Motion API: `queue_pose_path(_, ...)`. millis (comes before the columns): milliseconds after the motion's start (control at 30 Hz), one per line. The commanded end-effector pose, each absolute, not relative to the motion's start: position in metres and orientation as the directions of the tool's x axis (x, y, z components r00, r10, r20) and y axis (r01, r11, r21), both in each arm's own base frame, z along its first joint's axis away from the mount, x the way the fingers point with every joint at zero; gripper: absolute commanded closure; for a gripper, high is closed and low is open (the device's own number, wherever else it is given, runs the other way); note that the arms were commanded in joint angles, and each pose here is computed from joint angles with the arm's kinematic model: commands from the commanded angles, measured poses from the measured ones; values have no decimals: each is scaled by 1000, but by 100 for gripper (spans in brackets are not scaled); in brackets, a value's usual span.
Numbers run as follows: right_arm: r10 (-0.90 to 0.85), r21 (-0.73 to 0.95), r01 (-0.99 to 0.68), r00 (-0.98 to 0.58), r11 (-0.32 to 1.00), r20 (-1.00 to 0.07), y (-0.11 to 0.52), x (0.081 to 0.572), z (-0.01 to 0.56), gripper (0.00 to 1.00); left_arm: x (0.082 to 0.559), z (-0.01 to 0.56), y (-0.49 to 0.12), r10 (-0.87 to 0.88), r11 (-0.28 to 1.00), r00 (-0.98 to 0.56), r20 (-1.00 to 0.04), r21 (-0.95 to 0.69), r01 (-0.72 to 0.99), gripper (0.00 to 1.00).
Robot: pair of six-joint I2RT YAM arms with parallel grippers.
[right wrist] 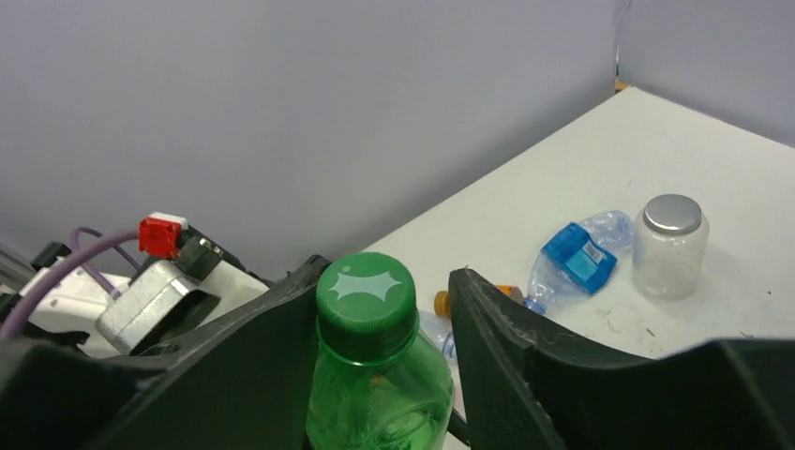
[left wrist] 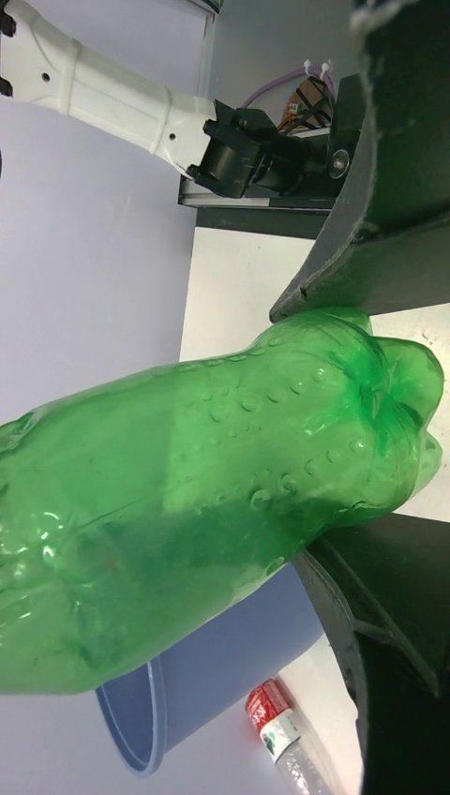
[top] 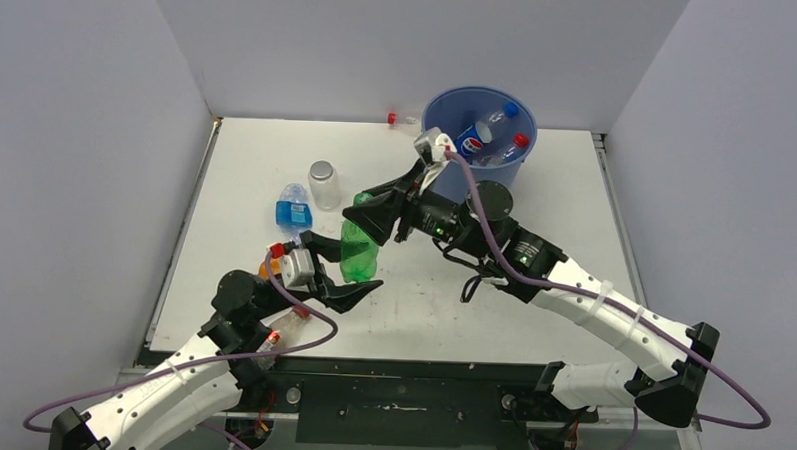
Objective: Put the plastic bottles in the bin
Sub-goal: Place the plastic bottle in the trash bin.
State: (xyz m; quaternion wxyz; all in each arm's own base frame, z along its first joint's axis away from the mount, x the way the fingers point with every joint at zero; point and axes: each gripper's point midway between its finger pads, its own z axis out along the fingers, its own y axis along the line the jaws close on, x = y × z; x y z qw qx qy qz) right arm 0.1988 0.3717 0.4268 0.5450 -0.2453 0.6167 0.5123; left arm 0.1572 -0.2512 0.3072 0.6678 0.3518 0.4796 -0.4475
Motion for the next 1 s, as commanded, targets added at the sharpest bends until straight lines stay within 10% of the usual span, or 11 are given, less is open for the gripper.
queue_pose_path(0, 184, 333, -869, -283, 366, -941, 378, 193, 422, 53, 155, 337, -248, -302, 363, 202, -932, 84, 928, 100)
queue_pose_path(167, 145, 306, -875, -271, 375, -952, 379, 191, 417, 79, 156, 336, -248, -297, 370, 196, -935, 77, 926, 100)
queue_pose_path(300, 107, 256, -888, -232, 381, -967, 375, 188, 415, 95, 155, 334, -251, -287, 348, 147, -947, 40, 937, 38)
queue_pose_path(500, 53, 103, -838, -88, 536, -995, 353, 204, 421, 95, 154, 335, -254, -280, 336, 107, -954, 7, 942, 2)
queue_pose_path(967, 120, 112, -43, 430, 993, -895, 152, 333, 543, 95, 178, 352, -218, -350, 557, 225, -909, -9, 830, 4)
